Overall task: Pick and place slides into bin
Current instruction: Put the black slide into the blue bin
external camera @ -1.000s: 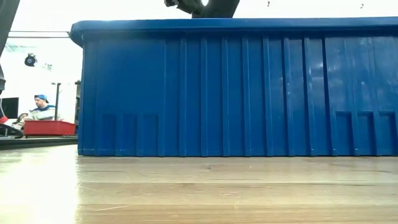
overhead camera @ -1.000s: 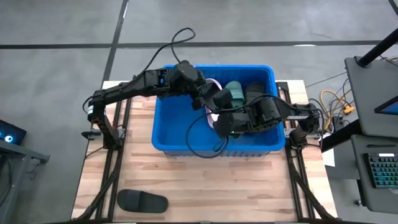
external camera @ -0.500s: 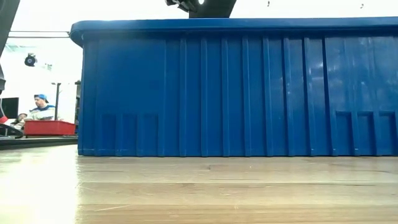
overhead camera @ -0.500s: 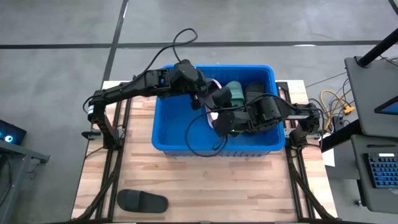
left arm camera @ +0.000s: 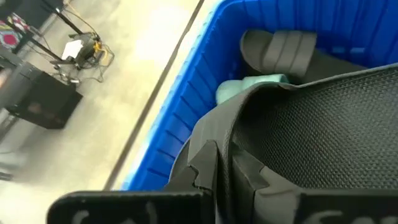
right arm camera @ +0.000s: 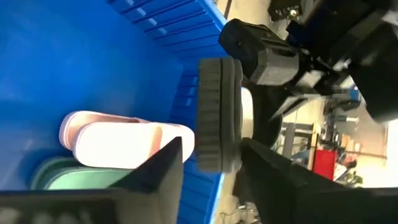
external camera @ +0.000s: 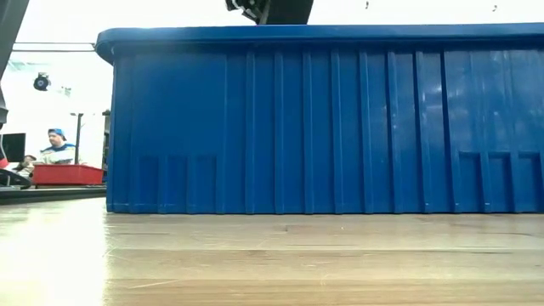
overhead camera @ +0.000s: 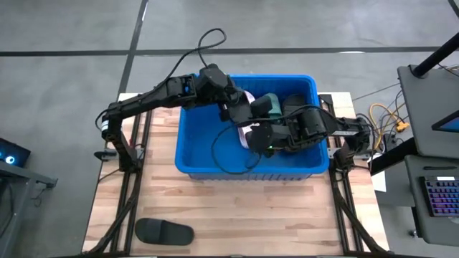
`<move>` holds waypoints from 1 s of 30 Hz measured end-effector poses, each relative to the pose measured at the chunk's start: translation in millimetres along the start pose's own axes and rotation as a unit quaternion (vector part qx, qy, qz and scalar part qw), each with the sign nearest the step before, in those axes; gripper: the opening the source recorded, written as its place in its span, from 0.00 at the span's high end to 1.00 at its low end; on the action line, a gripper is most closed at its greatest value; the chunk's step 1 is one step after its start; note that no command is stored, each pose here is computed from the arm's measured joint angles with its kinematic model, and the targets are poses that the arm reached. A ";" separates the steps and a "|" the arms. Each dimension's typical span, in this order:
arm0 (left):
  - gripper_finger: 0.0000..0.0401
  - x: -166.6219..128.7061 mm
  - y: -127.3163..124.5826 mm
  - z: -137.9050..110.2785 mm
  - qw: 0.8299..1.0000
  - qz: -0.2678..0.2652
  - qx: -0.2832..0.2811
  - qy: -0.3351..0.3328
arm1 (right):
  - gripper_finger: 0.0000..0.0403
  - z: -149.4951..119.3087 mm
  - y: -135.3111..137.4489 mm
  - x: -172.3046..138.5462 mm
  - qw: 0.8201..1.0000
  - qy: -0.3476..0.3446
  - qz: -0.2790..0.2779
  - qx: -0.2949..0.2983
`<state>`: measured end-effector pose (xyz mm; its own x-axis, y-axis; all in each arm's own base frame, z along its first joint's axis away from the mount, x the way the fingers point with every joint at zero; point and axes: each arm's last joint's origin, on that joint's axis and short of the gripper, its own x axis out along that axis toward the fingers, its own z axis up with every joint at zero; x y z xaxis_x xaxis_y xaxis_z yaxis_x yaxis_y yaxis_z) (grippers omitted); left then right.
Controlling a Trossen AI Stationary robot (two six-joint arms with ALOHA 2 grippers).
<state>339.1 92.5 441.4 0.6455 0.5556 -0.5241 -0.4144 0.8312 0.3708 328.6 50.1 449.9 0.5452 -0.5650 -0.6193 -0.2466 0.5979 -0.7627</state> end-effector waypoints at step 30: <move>1.00 68.0 -19.1 -62.1 0.976 0.013 0.206 0.066 | 0.52 -136.2 -46.6 -125.4 0.906 -0.117 -0.009 0.408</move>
<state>351.0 115.8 351.1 0.5384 0.5965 -0.5952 -0.1187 0.7530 0.6472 162.5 15.6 537.6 0.7221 -0.4990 -0.4790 0.3848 0.8653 -0.3214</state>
